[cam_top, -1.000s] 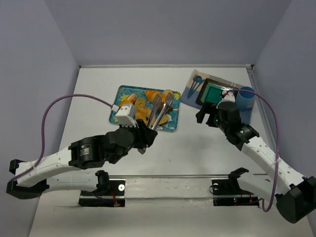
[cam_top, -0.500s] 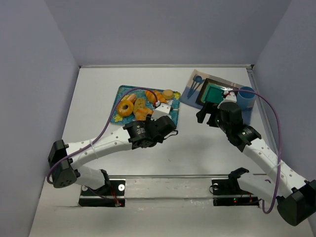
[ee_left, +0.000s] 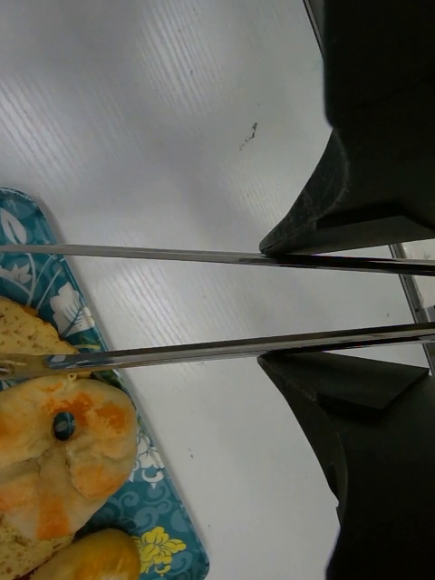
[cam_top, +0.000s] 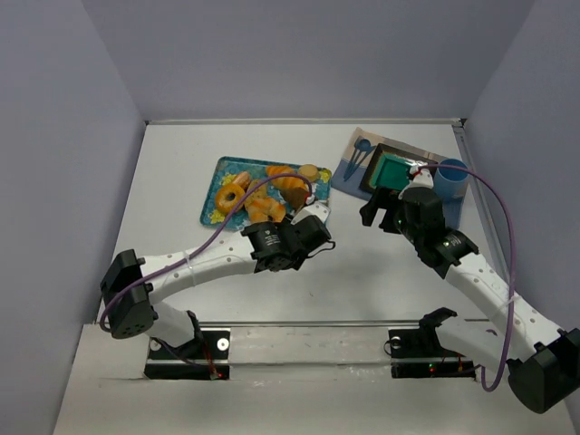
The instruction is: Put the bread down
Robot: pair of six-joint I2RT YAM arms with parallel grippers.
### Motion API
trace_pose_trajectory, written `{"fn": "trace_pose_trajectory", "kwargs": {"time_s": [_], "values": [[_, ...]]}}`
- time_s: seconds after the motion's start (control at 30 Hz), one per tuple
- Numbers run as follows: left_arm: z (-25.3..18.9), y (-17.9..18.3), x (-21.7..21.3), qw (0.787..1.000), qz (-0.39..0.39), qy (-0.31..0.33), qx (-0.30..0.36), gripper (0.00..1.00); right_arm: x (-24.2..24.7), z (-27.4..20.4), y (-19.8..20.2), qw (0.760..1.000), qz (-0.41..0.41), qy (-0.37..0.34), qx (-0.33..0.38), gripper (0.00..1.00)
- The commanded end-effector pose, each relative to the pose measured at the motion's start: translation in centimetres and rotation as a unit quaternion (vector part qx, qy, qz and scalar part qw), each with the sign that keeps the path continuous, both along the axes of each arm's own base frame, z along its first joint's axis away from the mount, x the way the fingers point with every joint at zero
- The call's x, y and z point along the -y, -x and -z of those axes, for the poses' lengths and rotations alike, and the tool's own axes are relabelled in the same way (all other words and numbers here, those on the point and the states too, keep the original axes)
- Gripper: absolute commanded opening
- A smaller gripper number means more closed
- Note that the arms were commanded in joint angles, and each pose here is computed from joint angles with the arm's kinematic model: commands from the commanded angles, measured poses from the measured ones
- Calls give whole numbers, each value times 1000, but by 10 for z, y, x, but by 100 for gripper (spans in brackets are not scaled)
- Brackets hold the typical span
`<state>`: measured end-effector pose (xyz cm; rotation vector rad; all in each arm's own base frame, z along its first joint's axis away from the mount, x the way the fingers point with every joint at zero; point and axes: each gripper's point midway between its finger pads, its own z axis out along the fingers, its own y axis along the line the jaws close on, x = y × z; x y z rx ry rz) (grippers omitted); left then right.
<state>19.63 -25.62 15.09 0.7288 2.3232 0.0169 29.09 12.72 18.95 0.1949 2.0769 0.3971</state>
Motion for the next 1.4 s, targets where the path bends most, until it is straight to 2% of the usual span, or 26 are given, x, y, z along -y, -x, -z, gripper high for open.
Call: {"fn": "trace_pose_trajectory", "kwargs": {"time_s": [0.0, 0.33, 0.57, 0.73, 0.77, 0.8, 1.03, 1.27, 1.3, 1.37], "values": [[18, -3, -12, 999, 7, -38, -13, 52, -3, -11, -2, 1000, -2, -13, 20, 99], [32, -8, -15, 998, 2, -57, -22, 46, -3, -11, -2, 1000, -1, -12, 19, 99], [30, -8, -14, 998, -1, -64, -29, 24, -1, -14, -2, 1000, 3, -13, 26, 100], [-6, -9, 9, 999, 27, -11, -19, 12, 3, -18, -2, 999, 14, -13, 32, 100], [-21, -8, 19, 999, 39, 13, -16, 6, 5, -19, -2, 999, 17, -12, 34, 100], [-29, -7, 28, 998, 51, 31, -11, 5, 6, -20, -2, 999, 20, -11, 35, 100], [-102, -19, 77, 986, 87, 134, 52, 5, 31, -44, 3, 993, 85, -23, 75, 100], [-141, -72, 143, 965, 87, 203, 143, 5, 58, -67, 14, 982, 154, -41, 105, 100], [-166, -83, 154, 957, 85, 228, 159, 5, 64, -69, 15, 978, 173, -49, 107, 100], [-151, -104, 183, 958, 97, 223, 153, 5, 69, -74, 20, 975, 183, -54, 114, 100]]}}
